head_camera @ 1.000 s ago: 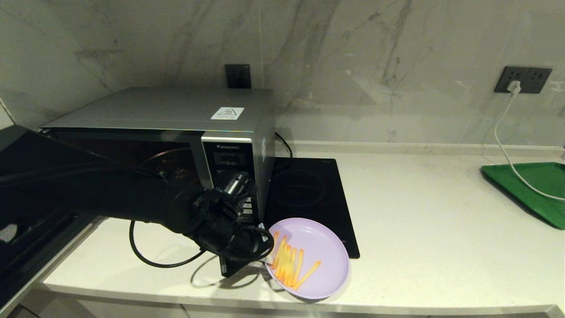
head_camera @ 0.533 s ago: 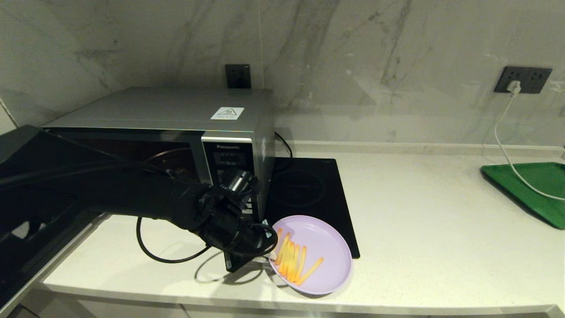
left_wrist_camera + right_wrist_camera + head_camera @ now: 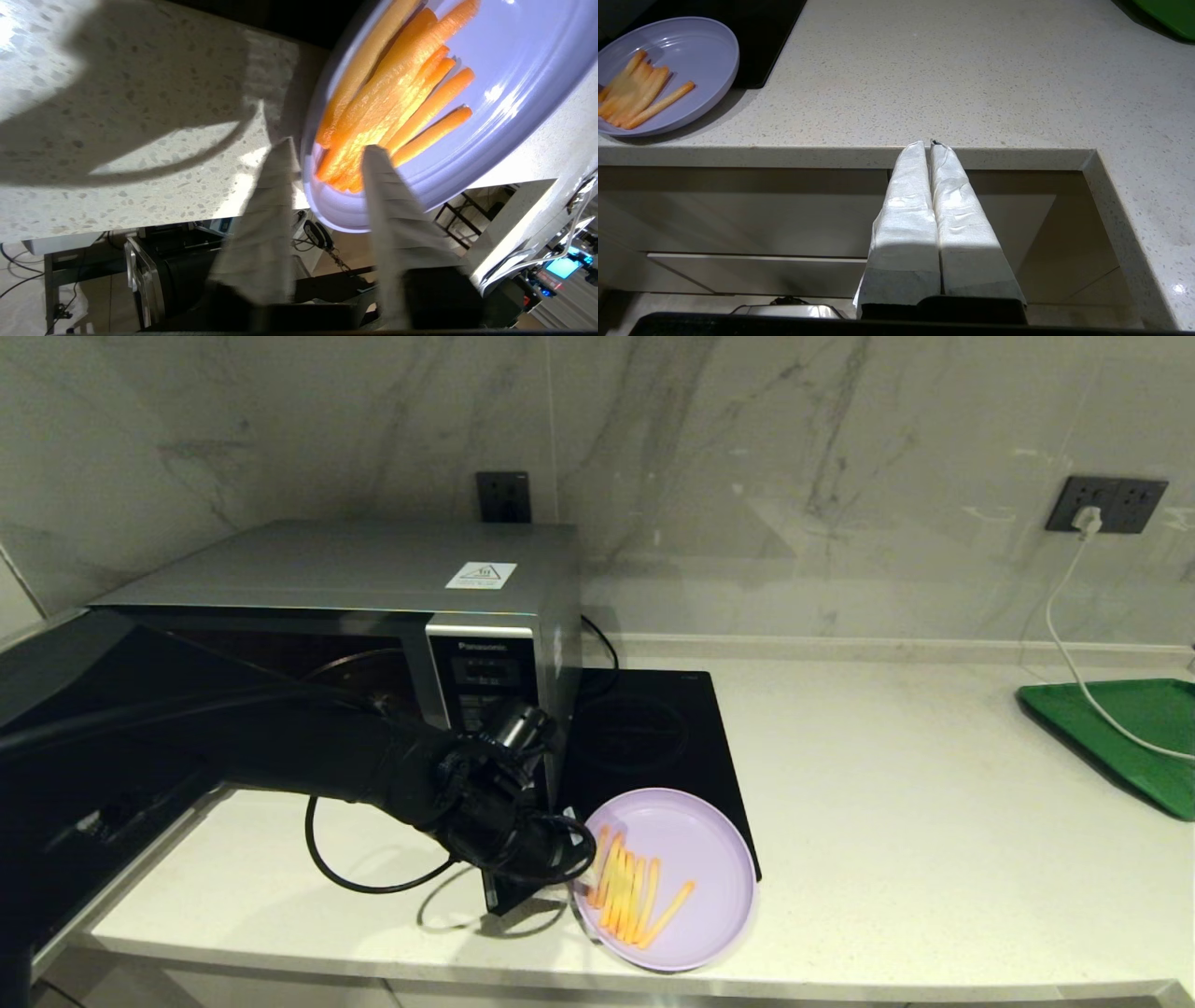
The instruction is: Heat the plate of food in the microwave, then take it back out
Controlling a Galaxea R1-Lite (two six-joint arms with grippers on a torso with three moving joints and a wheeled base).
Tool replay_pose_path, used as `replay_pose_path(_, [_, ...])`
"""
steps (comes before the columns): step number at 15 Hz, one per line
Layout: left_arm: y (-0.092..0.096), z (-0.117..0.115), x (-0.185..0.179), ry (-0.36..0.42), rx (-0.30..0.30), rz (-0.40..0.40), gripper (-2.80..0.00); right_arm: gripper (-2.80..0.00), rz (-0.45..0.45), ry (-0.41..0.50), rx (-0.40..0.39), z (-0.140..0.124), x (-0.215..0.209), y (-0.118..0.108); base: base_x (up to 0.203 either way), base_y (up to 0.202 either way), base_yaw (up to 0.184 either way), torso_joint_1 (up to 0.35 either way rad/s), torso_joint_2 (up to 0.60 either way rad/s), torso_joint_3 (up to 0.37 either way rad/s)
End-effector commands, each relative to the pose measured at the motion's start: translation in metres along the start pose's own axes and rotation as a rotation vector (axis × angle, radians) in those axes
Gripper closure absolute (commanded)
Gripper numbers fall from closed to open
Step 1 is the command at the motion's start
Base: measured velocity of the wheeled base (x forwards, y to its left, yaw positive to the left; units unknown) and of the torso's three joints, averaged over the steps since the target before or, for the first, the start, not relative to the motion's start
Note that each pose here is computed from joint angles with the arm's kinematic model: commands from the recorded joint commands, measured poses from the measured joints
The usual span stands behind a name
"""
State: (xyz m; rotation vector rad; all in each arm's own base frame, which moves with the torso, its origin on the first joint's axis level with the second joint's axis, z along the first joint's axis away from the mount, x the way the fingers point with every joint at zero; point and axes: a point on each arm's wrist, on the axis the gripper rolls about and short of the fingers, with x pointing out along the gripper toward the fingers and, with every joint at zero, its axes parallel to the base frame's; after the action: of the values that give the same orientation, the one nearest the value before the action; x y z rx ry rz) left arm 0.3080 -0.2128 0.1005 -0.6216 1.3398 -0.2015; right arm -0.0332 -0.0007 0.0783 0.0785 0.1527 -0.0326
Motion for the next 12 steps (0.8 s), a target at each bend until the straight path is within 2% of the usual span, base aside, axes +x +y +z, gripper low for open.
replay_pose_path(1, [0.000, -0.001, 0.001, 0.004, -0.003, 0.001, -2.80, 0.00, 0.000, 0.001, 0.000, 0.000, 0.000, 0.000, 0.000, 0.000, 0.000, 0.000, 0.00, 0.000])
replay_pose_path(5, [-0.001, -0.001, -0.005, -0.006, -0.004, -0.004, -2.80, 0.00, 0.000, 0.001, 0.000, 0.000, 0.000, 0.000, 0.000, 0.000, 0.000, 0.000, 0.00, 0.000])
replay_pose_path(8, [0.000, -0.001, -0.022, -0.017, -0.013, -0.006, -2.80, 0.00, 0.000, 0.001, 0.000, 0.000, 0.000, 0.000, 0.000, 0.000, 0.000, 0.000, 0.00, 0.000])
replay_pose_path(12, [0.009, -0.001, -0.073, -0.069, -0.025, -0.027, -2.80, 0.00, 0.001, 0.001, 0.000, 0.000, 0.000, 0.000, 0.000, 0.000, 0.000, 0.000, 0.00, 0.000])
